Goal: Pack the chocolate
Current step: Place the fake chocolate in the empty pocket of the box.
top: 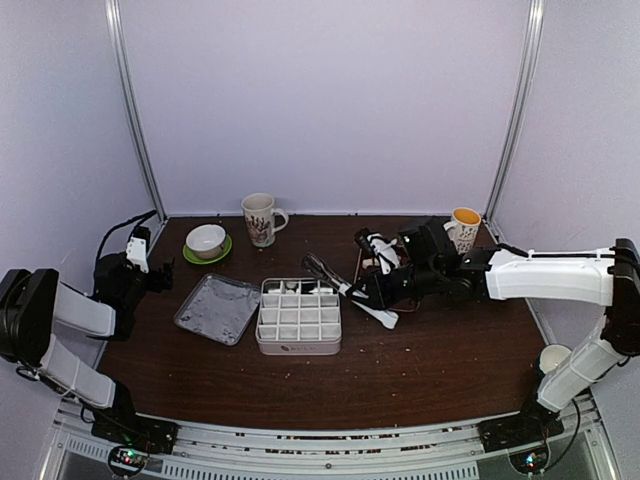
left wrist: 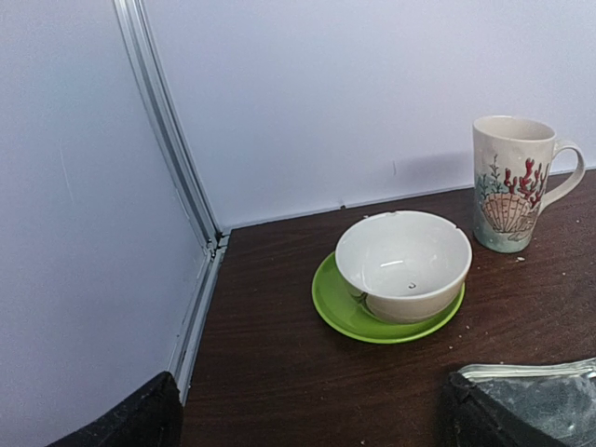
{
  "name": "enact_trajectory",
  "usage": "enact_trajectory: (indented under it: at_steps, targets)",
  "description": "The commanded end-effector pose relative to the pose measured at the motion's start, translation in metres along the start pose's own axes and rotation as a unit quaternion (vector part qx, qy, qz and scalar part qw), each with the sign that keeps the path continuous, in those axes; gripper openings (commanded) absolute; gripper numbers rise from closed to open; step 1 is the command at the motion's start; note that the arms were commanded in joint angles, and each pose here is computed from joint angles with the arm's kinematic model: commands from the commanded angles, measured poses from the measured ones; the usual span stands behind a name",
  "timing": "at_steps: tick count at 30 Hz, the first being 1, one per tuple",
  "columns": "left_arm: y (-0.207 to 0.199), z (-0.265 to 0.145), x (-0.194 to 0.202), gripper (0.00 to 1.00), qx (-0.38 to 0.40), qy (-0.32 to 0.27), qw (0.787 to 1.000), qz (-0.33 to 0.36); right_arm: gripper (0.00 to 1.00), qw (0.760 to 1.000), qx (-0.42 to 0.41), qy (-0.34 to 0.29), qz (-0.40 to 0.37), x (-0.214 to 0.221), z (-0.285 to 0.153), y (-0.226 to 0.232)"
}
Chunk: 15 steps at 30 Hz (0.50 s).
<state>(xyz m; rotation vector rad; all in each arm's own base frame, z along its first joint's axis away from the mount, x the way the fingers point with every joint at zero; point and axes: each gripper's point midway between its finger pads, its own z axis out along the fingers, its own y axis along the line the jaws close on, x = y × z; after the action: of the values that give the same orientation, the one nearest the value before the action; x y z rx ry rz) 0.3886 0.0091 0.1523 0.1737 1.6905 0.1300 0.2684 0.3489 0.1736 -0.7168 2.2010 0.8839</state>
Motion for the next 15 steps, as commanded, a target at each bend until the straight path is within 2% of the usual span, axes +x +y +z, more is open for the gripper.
enact_trajectory:
  at_steps: [1,15]
  targets:
    - [0.003,-0.001,-0.013,0.98,-0.004,-0.028,1.0,0.008,0.14,0.999,-0.034,-0.023,-0.018,-0.022,0.015,0.022]
    - [0.003,-0.001,-0.012,0.98,-0.003,-0.027,1.0,0.008,0.14,0.999,-0.022,-0.004,-0.026,-0.014,0.076,0.027]
